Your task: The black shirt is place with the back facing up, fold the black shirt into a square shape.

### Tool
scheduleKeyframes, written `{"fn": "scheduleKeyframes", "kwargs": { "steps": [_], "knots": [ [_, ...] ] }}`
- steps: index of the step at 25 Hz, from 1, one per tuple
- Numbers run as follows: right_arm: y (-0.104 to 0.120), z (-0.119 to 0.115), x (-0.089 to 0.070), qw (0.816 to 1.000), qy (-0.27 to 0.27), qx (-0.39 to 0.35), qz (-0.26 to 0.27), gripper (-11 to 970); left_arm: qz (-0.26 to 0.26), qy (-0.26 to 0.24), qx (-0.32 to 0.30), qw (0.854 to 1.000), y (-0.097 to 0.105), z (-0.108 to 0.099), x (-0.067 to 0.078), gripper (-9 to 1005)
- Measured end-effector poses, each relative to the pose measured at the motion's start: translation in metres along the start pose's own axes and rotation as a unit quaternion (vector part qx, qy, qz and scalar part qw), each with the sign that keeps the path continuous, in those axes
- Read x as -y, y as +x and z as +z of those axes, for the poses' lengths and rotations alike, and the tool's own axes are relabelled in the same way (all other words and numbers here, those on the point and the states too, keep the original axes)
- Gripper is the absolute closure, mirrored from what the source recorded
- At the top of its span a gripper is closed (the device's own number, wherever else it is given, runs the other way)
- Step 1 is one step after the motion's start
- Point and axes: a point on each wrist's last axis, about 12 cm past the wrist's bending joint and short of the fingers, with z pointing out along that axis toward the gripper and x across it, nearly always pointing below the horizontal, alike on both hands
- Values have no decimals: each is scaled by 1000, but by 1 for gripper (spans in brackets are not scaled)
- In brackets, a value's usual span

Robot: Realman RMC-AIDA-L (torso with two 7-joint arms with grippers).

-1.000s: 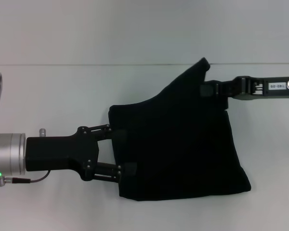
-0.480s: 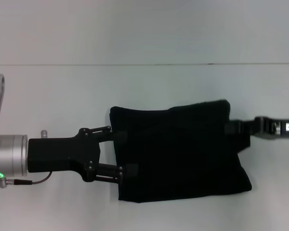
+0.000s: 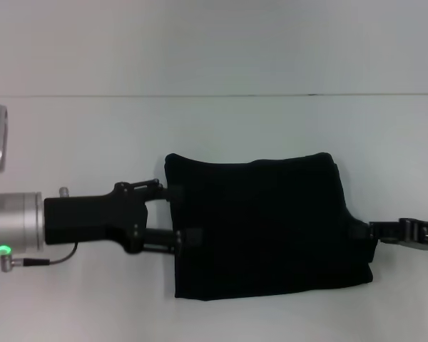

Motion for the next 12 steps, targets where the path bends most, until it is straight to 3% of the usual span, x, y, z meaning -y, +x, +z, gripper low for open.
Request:
{"fn": "scheduleKeyframes", "kwargs": {
  "steps": [6, 12],
  "knots": [
    [2, -26, 14, 999, 19, 38, 20, 536, -65, -92, 9, 994, -12, 11, -27, 60],
    [-13, -53, 6, 996, -28, 79, 17, 370, -189, -175, 9, 966, -22, 27, -55, 60]
  ]
}}
